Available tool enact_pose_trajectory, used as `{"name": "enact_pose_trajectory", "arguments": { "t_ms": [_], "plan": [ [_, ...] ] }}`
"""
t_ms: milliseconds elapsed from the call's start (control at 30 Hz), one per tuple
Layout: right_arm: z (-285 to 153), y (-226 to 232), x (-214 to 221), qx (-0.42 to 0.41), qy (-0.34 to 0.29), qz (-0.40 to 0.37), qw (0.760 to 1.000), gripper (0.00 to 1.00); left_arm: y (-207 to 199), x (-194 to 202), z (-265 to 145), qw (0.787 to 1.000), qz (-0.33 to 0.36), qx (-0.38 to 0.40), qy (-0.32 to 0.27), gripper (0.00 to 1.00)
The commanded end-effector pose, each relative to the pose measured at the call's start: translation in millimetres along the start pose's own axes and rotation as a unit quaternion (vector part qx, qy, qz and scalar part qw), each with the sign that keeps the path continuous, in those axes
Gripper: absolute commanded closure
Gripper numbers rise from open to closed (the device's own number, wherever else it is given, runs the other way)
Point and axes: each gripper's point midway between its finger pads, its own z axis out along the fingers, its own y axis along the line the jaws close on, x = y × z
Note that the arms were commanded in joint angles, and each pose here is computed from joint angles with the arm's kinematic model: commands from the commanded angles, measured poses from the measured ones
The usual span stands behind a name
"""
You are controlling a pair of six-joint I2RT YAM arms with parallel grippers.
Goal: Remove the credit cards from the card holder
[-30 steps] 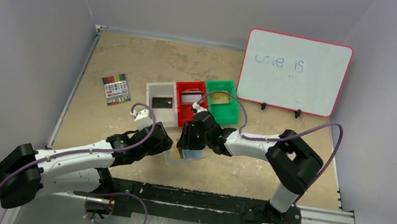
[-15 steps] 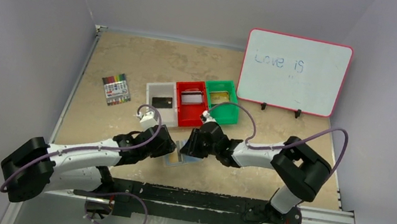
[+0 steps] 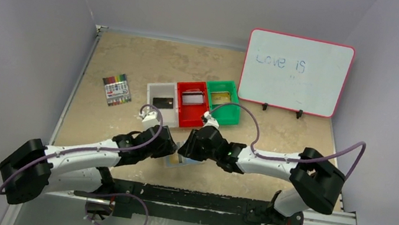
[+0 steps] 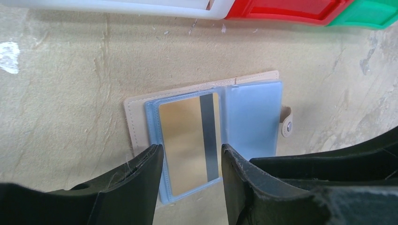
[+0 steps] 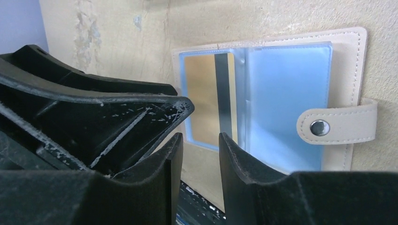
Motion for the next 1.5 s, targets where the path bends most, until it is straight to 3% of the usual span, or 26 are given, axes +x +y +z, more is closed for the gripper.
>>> {"name": "enact_pose_trajectory", "arguments": {
  "t_ms": [0, 633, 800, 1267, 1467],
  "plan": [
    [1, 9, -11, 0.001, -0.014, -0.001, 1.000, 0.63, -12, -21, -12, 0.999, -0.006, 0.015, -0.035, 0.52],
    [24, 7, -13, -0.024, 0.016, -0.012, 1.000, 0.67, -9, 4, 1, 1.000, -0.002, 0.011, 0.013, 0.55],
    [27, -1, -14, -0.011, 0.018, -0.010, 1.000, 0.67, -1, 8, 5, 1.000, 0.007, -0.001, 0.018, 0.60],
    [32, -22, 3, -0.012, 0.040, 0.023, 0.999, 0.70, 33, 24, 20, 0.992, 0.086, -0.076, 0.048, 0.62],
    [25, -25, 4, -0.024, 0.029, 0.050, 0.998, 0.71, 42, 22, 22, 0.985, 0.127, -0.106, 0.046, 0.72]
  ]
}}
